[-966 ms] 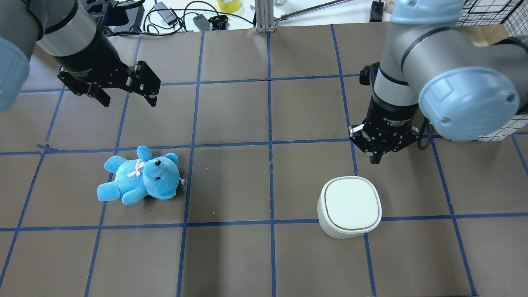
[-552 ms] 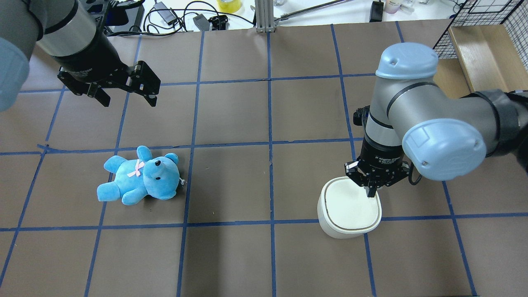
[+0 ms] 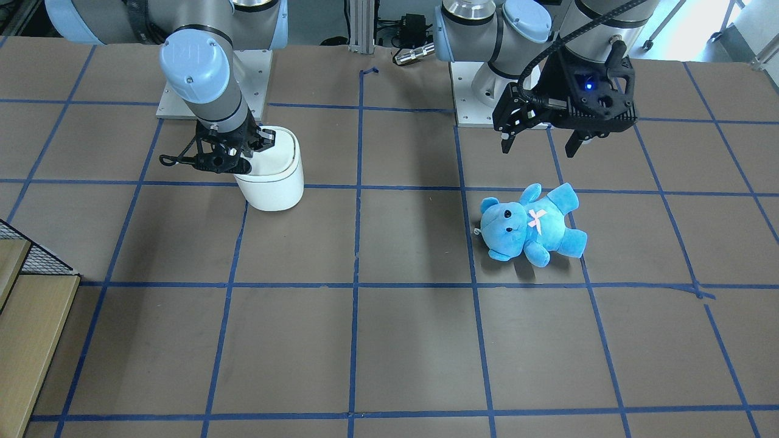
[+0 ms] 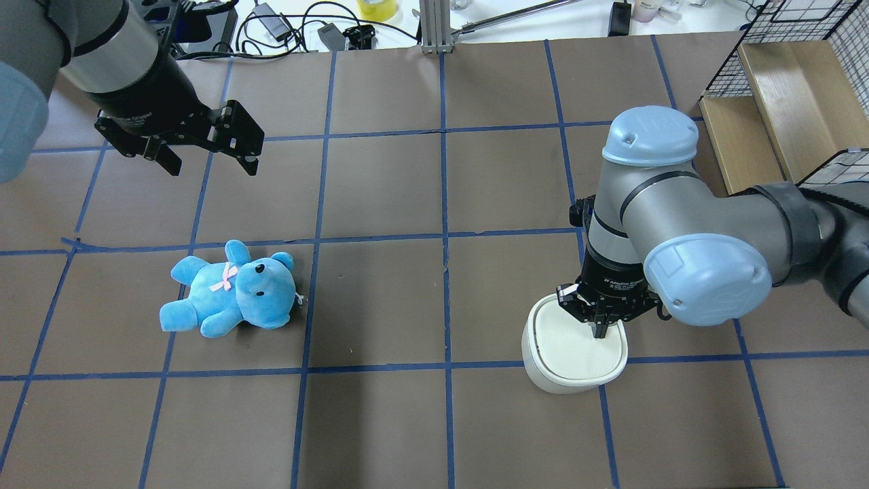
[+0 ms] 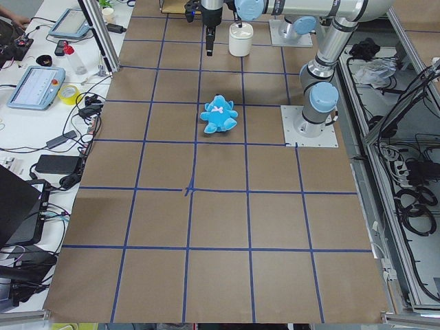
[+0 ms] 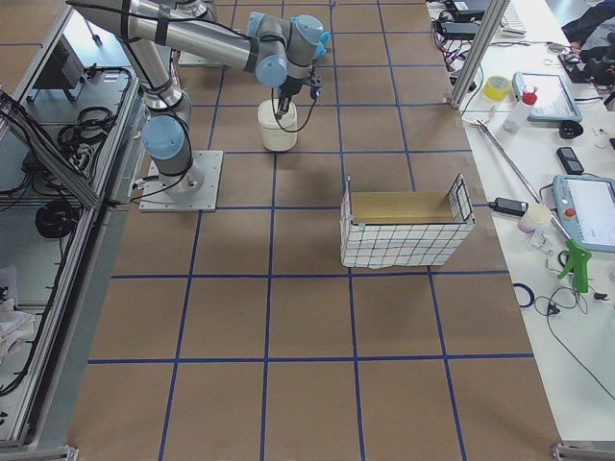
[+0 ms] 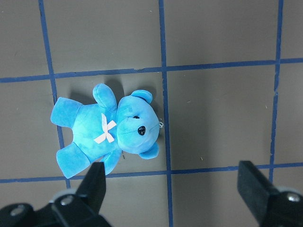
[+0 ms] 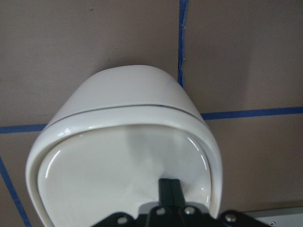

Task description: Open trash can with right arm

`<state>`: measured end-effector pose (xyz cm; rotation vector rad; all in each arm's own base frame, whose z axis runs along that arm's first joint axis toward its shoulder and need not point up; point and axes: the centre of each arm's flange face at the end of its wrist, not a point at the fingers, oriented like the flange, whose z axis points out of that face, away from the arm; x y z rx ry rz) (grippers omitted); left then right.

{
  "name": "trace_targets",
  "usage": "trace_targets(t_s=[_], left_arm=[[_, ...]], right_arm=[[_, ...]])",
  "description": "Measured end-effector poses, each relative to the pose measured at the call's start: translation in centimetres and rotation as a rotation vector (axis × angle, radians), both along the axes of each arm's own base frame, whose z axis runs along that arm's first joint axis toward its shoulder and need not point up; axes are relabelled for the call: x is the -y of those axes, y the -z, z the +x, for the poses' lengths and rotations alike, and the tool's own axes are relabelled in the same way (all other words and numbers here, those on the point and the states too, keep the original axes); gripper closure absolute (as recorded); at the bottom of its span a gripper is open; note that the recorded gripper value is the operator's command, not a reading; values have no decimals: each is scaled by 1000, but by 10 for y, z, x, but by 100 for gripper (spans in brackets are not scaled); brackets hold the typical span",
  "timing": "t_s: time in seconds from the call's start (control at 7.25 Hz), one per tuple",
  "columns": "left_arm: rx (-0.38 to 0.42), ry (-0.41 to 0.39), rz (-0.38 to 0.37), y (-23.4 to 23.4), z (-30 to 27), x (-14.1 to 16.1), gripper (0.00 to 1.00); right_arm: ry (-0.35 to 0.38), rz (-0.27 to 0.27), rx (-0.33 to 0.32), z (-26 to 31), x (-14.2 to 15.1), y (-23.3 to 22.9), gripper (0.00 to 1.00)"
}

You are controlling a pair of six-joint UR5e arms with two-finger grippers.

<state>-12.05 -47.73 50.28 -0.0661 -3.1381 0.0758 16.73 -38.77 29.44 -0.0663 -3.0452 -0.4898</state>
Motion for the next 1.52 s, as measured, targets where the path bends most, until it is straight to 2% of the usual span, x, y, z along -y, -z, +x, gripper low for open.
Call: trace_targets(t_s=[0.14, 0.55, 1.1, 1.38, 1.52], left_arm=[[0, 0, 0, 0, 0, 0, 0], [0, 0, 0, 0, 0, 0, 0], [0, 0, 0, 0, 0, 0, 0], [1, 0, 0, 0, 0, 0, 0], [0, 0, 0, 0, 0, 0, 0]], right_arm=[[2, -9, -3, 0, 1, -3, 0], [6, -112, 6, 3, 25, -58, 0], [16, -356, 15, 1, 78, -197, 0], [11, -435, 24, 2, 85, -223, 0], [7, -451, 27, 4, 86, -224, 0]])
